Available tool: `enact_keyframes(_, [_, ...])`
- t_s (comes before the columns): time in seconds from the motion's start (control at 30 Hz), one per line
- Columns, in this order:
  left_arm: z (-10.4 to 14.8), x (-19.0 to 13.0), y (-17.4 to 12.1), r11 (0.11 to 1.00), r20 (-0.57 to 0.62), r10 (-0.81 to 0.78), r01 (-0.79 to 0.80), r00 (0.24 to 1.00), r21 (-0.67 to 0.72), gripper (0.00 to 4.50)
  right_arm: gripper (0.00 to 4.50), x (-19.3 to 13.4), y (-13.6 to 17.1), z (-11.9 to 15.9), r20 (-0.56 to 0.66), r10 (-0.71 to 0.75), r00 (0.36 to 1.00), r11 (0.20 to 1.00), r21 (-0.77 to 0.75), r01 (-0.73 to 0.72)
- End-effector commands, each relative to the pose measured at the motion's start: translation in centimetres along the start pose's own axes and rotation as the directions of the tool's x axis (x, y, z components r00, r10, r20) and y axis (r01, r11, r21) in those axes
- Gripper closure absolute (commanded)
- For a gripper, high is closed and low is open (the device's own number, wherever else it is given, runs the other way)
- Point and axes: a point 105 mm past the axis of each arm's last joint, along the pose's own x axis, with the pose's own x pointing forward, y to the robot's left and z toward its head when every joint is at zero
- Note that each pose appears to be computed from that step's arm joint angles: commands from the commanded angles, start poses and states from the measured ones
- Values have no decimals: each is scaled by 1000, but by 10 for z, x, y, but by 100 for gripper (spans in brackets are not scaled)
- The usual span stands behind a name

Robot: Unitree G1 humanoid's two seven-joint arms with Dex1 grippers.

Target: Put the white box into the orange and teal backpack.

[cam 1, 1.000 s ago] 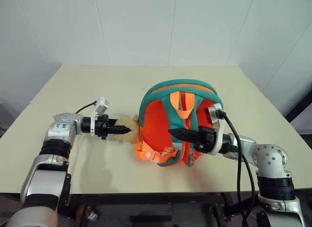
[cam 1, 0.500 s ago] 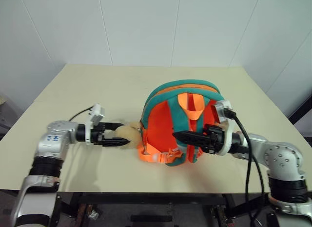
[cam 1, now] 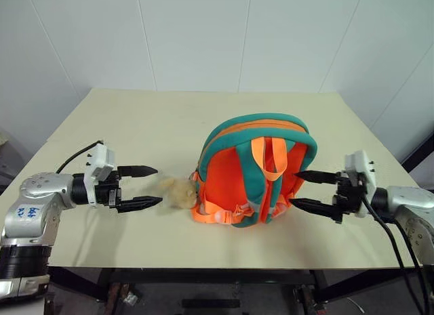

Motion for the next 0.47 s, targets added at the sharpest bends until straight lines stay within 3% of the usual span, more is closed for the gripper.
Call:
enact_keyframes(0.03, [14,-3,-8,997,84,23,-28,996,66,0,2,-21,0,8,18,21,1000,998,-58,-19])
enact_keyframes(0.2, [4,-9,-22,999,57,7,-9,998,41,0,2,-29,-3,6,-5,13,1000,997,-77,-13])
enact_keyframes(0.47, [14,-18,-22,996,69,39,-44,997,75,0,2,-30,-6,13,-7,29,1000,995,-93,-30])
